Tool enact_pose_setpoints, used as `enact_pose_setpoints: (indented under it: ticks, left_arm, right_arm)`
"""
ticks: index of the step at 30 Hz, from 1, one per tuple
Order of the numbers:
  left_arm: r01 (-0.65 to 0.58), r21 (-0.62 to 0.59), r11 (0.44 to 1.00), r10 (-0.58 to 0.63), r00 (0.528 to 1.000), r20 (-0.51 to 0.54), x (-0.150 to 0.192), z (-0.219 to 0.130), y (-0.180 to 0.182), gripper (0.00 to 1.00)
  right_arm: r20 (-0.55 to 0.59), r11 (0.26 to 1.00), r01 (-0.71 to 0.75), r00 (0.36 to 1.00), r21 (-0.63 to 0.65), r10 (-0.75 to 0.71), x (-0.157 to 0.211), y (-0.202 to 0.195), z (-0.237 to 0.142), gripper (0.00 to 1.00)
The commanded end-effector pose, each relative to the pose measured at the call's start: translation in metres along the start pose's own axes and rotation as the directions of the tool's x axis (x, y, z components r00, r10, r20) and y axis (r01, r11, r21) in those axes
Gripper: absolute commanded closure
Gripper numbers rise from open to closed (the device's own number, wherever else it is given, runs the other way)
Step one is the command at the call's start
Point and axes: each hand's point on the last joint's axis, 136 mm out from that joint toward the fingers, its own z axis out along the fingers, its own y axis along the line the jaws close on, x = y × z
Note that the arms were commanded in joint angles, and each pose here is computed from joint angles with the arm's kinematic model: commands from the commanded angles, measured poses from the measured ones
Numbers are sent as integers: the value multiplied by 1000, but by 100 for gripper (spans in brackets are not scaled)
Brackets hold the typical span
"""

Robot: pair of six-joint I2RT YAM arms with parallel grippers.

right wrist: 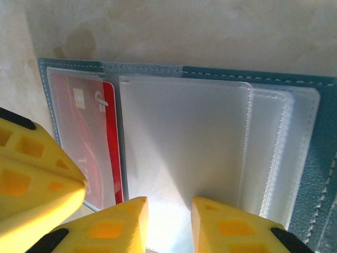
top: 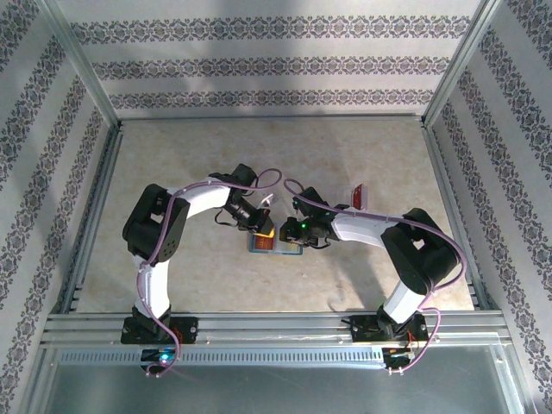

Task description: Put the credit cards into the card holder

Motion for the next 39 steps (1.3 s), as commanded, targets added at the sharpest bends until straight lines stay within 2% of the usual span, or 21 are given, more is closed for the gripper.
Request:
enact_pose_setpoints:
  ticks: [1,12,23,31,39]
  left_arm:
    - [17,62,998,-15,999,-33,1,6,-15,100]
    - [0,17,1000,2,995,-97,5,24,-8,100]
    - [-30,-152,988,10,991,-134,17,28,25,100]
    - [-31,-159,987,8,990,-144,18,30,29,100]
    - [-31,-158,987,8,989,-147,18,30,29,100]
  right_arm:
    - [-20,1000,-18,1000,-7,18,8,-5,8,72]
    - [-26,999,-19,999,-28,18,7,-4,9,75]
    - [10,999,-11,1000,-52,12,4,1,-4,76]
    - [50,999,-14,999,-37,16,-4,-4,-24,74]
    - [13,999,-34,999,-12,34,0,-17,-11,73]
